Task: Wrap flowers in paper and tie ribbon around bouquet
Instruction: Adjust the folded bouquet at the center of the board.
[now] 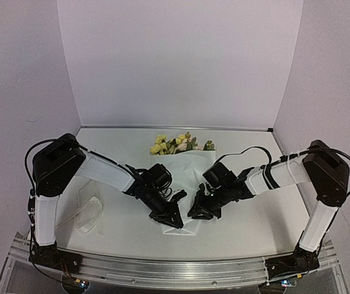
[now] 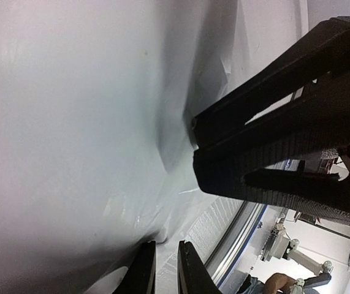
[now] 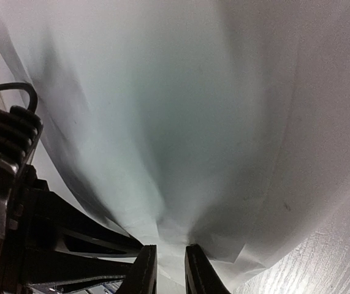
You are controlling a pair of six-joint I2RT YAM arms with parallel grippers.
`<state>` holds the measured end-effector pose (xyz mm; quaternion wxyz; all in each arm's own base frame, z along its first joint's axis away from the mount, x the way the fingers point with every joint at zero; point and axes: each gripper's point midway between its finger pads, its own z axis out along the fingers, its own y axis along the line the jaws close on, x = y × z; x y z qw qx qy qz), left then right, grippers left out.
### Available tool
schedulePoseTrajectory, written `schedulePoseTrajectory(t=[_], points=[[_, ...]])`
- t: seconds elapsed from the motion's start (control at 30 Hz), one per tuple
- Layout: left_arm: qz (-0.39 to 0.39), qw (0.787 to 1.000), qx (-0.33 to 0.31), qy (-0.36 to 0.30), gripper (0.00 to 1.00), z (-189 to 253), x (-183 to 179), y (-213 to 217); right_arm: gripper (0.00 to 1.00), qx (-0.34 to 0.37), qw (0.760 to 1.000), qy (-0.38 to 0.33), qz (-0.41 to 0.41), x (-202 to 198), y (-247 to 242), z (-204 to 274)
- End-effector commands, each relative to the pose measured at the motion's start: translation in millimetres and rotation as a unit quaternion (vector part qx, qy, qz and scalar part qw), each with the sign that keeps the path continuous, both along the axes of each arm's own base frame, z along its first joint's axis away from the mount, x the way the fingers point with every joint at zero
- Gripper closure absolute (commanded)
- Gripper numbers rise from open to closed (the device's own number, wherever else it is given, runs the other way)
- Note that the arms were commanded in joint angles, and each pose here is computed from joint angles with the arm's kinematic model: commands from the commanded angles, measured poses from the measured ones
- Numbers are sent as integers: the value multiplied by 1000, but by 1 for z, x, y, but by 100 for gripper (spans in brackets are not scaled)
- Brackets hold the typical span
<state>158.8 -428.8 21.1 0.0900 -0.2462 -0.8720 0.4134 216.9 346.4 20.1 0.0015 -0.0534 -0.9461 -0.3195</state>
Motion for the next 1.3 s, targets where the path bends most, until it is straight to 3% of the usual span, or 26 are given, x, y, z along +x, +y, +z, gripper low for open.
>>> schedulePoseTrajectory(t=[0.0, 0.27, 0.6, 0.83, 1.0, 1.27], points=[[12, 1000, 5, -21, 84, -2, 5, 2, 80, 8, 998, -55, -6, 8, -7, 27], [22, 993, -39, -111, 79, 52, 21, -1, 81, -12, 997, -71, -20, 8, -22, 29], [20, 993, 3, -119, 83, 20, 29, 2, 81, -36, 988, -151, -12, 5, -54, 63], [14, 994, 5, -109, 85, 8, 30, -5, 82, 6, 988, -146, 47, 4, -15, 81], [11, 995, 5, -102, 85, 4, 28, -6, 91, 45, 991, -118, 47, 12, 18, 72], [7, 995, 0, -104, 85, 9, 27, -5, 92, 40, 992, -102, 69, 2, 31, 59]])
